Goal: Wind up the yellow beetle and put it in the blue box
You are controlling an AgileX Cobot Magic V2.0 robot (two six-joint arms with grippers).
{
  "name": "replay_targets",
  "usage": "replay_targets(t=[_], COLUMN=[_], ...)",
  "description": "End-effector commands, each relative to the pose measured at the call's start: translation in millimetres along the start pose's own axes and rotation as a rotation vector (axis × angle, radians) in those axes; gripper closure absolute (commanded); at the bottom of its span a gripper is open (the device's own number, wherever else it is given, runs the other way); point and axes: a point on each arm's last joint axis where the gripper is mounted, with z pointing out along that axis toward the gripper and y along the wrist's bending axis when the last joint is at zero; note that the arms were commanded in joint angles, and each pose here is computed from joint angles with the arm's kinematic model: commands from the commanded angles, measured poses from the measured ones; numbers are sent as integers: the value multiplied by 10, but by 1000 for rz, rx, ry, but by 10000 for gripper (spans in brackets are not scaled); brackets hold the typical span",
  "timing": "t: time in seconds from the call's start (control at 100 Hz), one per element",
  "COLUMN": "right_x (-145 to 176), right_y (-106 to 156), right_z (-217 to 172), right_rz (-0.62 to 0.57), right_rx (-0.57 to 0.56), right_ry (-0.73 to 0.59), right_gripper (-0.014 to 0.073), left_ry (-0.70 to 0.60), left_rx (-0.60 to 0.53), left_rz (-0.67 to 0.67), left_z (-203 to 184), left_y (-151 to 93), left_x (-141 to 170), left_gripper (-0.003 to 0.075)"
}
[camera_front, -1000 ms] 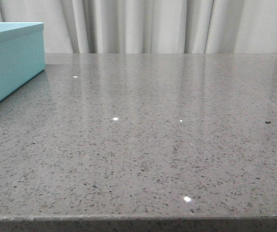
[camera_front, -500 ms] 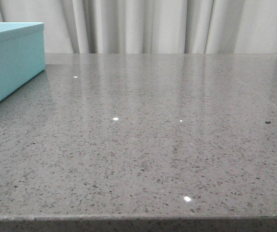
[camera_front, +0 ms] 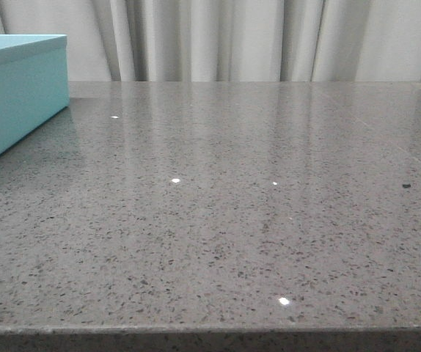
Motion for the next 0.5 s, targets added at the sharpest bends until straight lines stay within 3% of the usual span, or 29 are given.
replay_targets(t=[0.0,0.49], right_x=[-75,282], right_y=[5,-75], right_z=[-113,-227], right_rz=[-26,-42], right_rx=[-15,-25], right_ry=[-114,-186], right_gripper=[658,658], left_ry=[-173,-478], left_rx=[-23,-169], left_rz=[10,-14], left_z=[-299,-568], left_y=[-110,-347], left_x=[25,1228], left_gripper=[739,739])
